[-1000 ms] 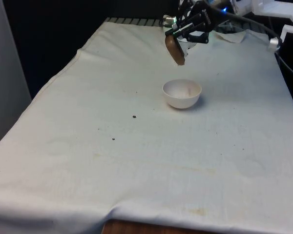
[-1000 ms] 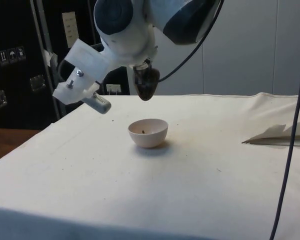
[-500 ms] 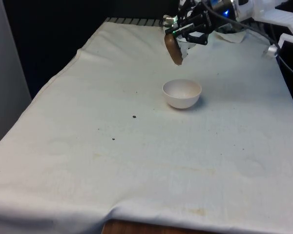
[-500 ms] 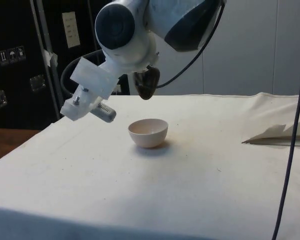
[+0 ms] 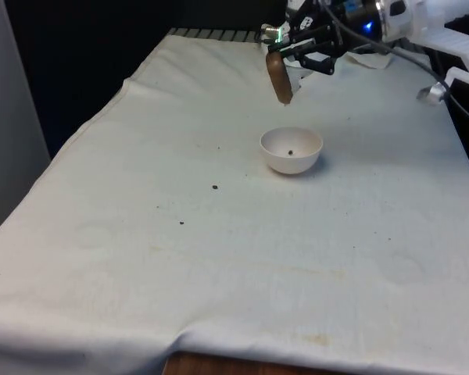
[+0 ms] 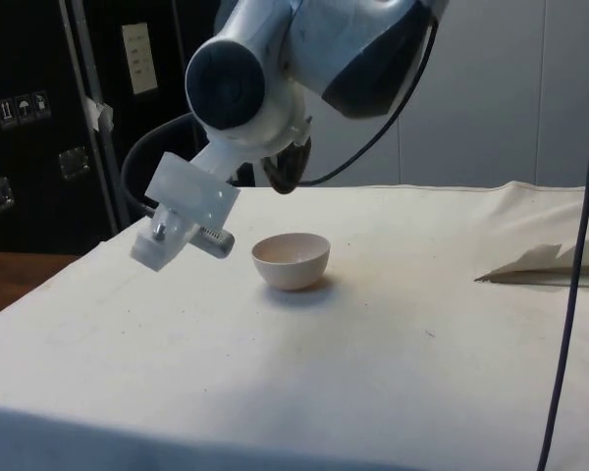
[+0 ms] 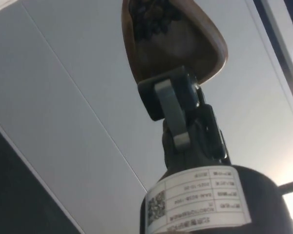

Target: Pour the coffee beans from the cup into the bowl.

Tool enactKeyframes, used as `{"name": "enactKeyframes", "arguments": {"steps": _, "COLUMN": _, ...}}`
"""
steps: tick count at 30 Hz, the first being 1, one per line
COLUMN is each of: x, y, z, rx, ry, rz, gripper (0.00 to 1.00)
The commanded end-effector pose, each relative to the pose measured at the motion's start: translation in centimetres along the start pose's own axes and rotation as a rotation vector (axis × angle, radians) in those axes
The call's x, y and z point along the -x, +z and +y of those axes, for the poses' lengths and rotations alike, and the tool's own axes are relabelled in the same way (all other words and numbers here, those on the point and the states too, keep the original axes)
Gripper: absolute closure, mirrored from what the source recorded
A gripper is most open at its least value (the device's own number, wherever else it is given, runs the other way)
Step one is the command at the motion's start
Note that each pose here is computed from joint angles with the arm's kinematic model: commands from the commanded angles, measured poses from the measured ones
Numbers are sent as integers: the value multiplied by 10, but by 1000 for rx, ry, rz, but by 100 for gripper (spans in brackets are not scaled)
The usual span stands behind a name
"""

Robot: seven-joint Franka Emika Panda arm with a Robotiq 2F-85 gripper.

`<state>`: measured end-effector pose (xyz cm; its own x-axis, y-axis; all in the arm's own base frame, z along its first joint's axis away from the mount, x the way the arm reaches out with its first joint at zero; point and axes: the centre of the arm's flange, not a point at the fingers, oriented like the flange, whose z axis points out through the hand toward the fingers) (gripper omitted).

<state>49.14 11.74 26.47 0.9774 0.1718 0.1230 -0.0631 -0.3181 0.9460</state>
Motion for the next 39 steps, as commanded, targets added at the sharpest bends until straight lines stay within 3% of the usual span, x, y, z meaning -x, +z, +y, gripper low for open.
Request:
{"name": "enactKeyframes", "arguments": {"steps": 1, "x": -1, "y": -3, "z": -1, "rx": 17, "ry": 1, "rz": 0, "gripper": 100}}
{"name": "enactKeyframes", "arguments": {"steps": 3, "x": -1, "y": -6, "z": -4, "rx": 30, "ry": -2, "rz": 3, "gripper": 100}}
{"name": "enactKeyframes", "arguments": {"steps": 4, "x": 0, "y": -5, "z": -2, "rx": 20, "ry": -2, "rz": 2, "gripper": 100}}
{"name": "enactKeyframes", "arguments": {"steps": 6, "x": -1, "y": -8, "z": -7, "rx": 49, "ry": -1, "rz": 3, "gripper": 100}}
{"name": "enactKeyframes", "arguments": {"steps": 11, "x": 0, "y": -12, "z": -13, "rx": 80, "ry": 1, "rz": 11, "gripper": 100}}
{"name": "enactKeyframes", "arguments": {"steps": 12, "x": 0, "y": -11, "z": -12, "rx": 69, "ry": -1, "rz": 10, "gripper": 100}}
{"name": "enactKeyframes", "arguments": {"steps": 20, "x": 2, "y": -17, "z": -29, "rx": 136, "ry": 8, "rz": 22, "gripper": 100}}
{"name": "enactKeyframes", "arguments": {"steps": 21, "x": 2, "y": -16, "z": -26, "rx": 124, "ry": 6, "rz": 19, "gripper": 100}}
{"name": "enactKeyframes", "arguments": {"steps": 22, "x": 2, "y": -17, "z": -30, "rx": 142, "ry": 8, "rz": 22, "gripper": 100}}
{"name": "enactKeyframes", "arguments": {"steps": 39, "x": 3, "y": -17, "z": -49, "rx": 226, "ry": 7, "rz": 40, "gripper": 100}}
